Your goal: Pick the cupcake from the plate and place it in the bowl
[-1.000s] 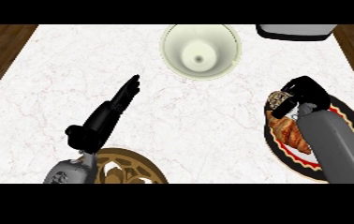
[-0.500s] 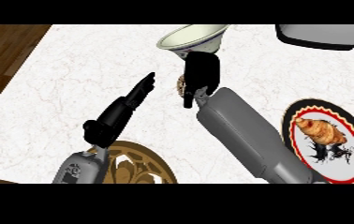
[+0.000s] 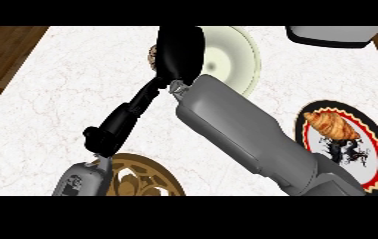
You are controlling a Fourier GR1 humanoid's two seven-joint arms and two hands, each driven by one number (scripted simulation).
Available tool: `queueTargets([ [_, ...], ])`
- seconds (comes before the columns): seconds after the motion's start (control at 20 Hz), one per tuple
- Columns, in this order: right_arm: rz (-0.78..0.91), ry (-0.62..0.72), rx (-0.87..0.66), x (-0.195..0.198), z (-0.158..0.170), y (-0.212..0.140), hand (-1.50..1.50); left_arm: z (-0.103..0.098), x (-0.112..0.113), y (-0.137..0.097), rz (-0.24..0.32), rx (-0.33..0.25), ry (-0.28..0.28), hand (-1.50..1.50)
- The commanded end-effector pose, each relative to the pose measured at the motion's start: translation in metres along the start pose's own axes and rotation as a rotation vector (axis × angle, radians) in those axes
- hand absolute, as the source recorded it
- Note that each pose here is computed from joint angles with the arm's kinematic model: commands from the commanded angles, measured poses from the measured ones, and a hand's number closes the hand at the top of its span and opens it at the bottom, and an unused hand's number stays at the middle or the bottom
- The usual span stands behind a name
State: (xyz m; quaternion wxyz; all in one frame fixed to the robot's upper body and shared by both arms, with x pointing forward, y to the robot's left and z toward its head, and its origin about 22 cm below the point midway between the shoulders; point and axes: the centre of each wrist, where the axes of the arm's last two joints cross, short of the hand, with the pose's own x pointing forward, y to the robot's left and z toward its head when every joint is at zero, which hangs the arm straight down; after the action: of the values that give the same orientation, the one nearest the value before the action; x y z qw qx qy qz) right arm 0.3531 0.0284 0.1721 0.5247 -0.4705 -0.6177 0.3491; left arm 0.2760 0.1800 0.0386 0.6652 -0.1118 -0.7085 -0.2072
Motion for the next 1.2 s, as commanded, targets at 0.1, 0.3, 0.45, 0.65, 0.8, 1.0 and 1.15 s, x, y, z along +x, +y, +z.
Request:
queueTargets([
  [0.1,-0.134,0.079,-0.086,0.016,-0.018,-0.011,1.50,-0.002,0.003,0.008,-0.004,0.035,0.015,0.00],
  [0.3,-0.027,0.101,-0.094,-0.004,-0.041,0.008,1.50,0.002,-0.003,0.010,-0.001,0.049,0.018,0.00],
  [0.45,0.037,0.128,-0.169,-0.002,-0.054,0.002,1.50,0.010,-0.011,0.015,-0.004,0.068,0.023,0.00],
  [0.65,0.113,0.113,-0.231,-0.030,-0.064,0.024,1.50,0.010,-0.002,0.028,-0.013,0.082,0.015,0.00],
  [0.8,0.132,0.128,-0.227,-0.062,-0.077,0.031,1.50,0.015,-0.010,0.009,0.007,0.077,0.023,0.00],
  [1.0,0.103,0.238,0.055,-0.068,-0.085,0.028,1.50,0.010,-0.008,0.011,0.008,0.062,0.007,0.00],
  [1.15,-0.013,0.316,0.153,-0.105,-0.093,0.032,1.50,0.009,0.006,0.008,0.002,0.048,-0.009,0.00],
])
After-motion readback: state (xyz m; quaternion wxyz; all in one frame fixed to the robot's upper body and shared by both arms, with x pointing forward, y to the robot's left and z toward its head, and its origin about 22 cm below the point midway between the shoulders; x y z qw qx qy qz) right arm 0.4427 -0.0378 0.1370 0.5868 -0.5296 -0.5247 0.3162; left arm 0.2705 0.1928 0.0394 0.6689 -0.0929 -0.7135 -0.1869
